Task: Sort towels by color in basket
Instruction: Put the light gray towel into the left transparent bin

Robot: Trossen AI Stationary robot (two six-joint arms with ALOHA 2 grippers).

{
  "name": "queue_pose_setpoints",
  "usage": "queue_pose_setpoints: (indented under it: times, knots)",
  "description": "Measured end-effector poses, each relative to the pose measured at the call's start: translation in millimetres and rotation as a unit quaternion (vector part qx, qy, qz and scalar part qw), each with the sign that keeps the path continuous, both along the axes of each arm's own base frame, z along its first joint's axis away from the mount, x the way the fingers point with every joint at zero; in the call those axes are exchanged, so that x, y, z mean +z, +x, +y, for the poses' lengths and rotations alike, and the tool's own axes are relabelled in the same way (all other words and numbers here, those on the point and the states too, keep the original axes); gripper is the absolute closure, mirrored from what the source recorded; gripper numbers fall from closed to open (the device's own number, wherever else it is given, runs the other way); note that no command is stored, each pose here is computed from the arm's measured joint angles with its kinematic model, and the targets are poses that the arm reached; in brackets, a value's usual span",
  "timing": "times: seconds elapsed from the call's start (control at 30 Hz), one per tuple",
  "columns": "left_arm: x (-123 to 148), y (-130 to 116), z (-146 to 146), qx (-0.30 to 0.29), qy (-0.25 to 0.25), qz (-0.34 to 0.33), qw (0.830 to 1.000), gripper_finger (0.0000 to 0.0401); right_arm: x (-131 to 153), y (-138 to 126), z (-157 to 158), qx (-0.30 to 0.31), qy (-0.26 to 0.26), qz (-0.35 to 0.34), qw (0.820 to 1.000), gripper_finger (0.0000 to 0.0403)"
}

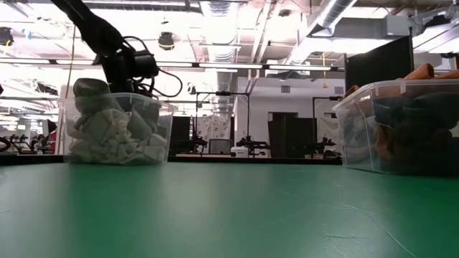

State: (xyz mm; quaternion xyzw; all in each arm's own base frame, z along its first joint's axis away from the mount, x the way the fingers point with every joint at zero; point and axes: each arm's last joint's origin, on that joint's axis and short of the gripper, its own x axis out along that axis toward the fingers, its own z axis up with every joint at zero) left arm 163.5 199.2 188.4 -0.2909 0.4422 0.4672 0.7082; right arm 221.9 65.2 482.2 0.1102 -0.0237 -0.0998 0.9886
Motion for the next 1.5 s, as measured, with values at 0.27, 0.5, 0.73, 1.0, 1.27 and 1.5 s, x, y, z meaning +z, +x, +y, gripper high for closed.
queue_pose_setpoints:
  times: [0.27, 0.5, 0.73, 1.0, 1.27, 1.5]
  knots:
    - [55, 1, 0, -0.022, 0.077, -0.044, 0.996, 0.0185, 0, 0, 0, -0.002, -0.003, 0.001, 1.0, 0.0143]
    - [113, -14, -20, -0.037, 0.109, -0.046, 0.992, 0.0185, -1, 0, 0, -0.002, -0.016, 0.006, 1.0, 0.0143]
    - [118, -32, -48, -0.016, -0.009, 0.023, 1.0, 0.0185, -1, 2, -6, -0.016, -0.032, 0.01, 0.999, 0.0143]
    - [72, -25, -36, 0.001, -0.075, 0.072, 0.995, 0.0191, -1, 3, -10, -0.01, -0.043, 0.013, 0.999, 0.0143]
    - [4, -5, -5, -0.002, -0.11, 0.102, 0.989, 0.021, -1, 4, -7, -0.005, -0.019, 0.009, 1.0, 0.0143]
    - [-4, 0, 1, -0.019, -0.127, 0.123, 0.984, 0.0216, -6, 11, -5, -0.003, -0.018, 0.018, 1.0, 0.0143]
